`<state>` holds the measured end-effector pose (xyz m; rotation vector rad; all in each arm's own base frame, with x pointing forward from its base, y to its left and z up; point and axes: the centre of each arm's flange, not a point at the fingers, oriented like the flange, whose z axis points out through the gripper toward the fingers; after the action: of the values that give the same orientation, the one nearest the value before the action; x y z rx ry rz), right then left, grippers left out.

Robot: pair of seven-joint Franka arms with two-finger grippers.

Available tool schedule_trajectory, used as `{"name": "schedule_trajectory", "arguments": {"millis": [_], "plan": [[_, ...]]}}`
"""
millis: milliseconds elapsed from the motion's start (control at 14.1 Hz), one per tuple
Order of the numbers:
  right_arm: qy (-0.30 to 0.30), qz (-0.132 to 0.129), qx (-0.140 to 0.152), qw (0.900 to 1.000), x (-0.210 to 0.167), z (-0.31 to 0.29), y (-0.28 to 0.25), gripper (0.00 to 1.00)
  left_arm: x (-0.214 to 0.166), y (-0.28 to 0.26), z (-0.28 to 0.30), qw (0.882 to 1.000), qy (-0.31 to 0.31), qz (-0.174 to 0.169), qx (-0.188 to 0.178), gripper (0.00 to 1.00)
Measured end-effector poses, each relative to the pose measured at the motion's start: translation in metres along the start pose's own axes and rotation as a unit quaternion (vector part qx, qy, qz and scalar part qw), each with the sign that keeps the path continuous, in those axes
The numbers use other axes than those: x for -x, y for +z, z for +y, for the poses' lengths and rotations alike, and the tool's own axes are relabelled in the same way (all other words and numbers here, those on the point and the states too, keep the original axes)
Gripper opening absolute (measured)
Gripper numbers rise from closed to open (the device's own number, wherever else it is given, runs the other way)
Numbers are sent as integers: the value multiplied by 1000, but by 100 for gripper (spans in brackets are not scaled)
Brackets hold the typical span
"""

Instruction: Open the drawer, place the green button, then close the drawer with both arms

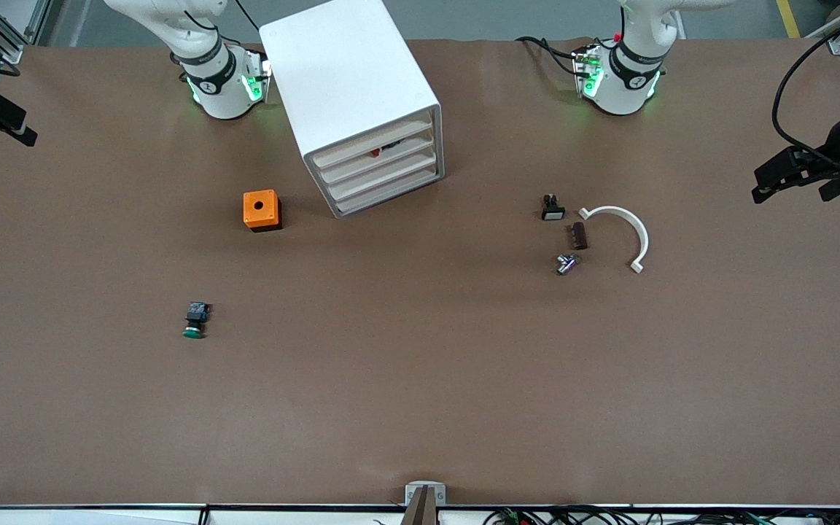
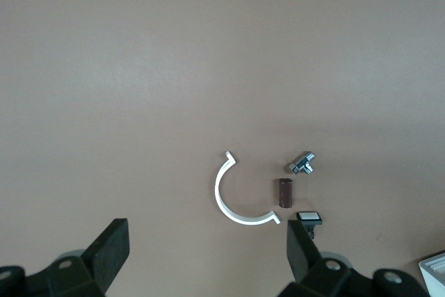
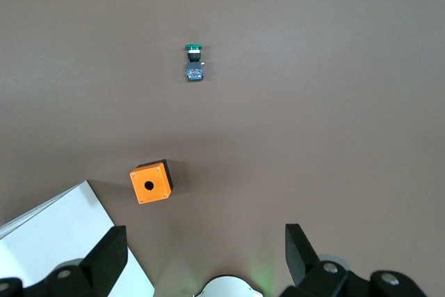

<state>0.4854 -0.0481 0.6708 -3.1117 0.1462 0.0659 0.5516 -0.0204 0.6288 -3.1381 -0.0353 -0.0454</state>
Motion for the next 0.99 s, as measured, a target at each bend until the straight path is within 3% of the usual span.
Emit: {"name": "schedule_trajectory", "arguments": {"millis": [355,709,993], "plan": [[0,-3,0,1000,1,0,0,100,0,1,-1,1000,-1,-4,0,100],[0,-3,0,1000,1,0,1,100,-4,27,-21,999,-19,-49,-2,100],[0,-3,0,1000,1,0,1,100,-28,89,-21,995,-20,-99,-4,100]]}}
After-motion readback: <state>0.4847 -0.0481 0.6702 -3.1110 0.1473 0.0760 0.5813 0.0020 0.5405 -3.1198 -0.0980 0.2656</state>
